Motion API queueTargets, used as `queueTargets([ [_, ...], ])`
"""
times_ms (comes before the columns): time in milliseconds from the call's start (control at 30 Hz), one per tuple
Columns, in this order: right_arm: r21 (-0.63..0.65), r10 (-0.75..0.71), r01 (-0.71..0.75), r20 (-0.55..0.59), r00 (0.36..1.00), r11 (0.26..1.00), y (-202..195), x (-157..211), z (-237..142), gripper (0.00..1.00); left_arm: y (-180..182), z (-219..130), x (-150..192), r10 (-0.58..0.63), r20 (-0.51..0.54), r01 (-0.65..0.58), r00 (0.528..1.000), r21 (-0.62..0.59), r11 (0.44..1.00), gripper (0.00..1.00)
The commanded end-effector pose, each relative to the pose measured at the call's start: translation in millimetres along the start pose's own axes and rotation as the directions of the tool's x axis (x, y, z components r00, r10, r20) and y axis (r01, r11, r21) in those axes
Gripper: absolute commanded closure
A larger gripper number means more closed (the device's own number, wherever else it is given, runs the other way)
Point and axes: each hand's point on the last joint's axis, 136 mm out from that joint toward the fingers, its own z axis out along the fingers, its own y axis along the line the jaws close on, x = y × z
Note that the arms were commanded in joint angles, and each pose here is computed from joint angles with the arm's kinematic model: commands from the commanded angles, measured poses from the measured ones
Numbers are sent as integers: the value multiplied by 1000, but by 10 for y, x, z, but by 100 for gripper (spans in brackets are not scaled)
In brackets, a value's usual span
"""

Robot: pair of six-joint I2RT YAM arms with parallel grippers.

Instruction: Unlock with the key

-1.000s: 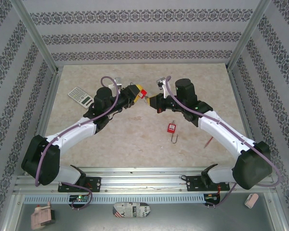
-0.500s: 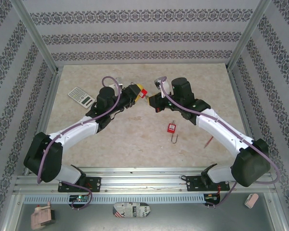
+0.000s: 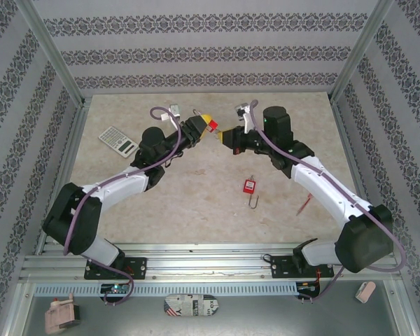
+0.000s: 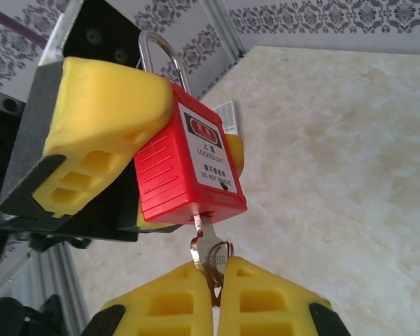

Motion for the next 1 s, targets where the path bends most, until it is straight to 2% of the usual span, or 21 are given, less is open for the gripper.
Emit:
queueTargets([
  [0,-197,-6,16,55,998,980,382,-241,-34,100,-696,-66,436,185,-166,-121,968,336,934,100],
  [333,-294,80,-54,79,994,954,339,-503,-122,100,-1248,-236,361,365,-91,-262,926,541,799,100],
  [500,-326,103,-70,86,991,943,345,-672,-173,100,-1384,-268,366,405,-79,-293,911,569,769,100],
  [600,-337,116,-80,88,989,938,331,-745,-185,100,-1383,-264,369,415,-80,-304,906,560,771,100],
  [700,-322,98,-65,86,991,944,349,-732,-166,100,-1290,-207,347,408,-88,-308,909,517,799,100],
  [767,-298,72,-45,80,994,953,368,-683,-135,90,-1209,-170,329,390,-91,-301,916,487,820,100],
  [967,-264,79,-62,58,995,963,296,-601,-41,80,-1069,-113,352,367,-129,-276,921,447,851,100],
])
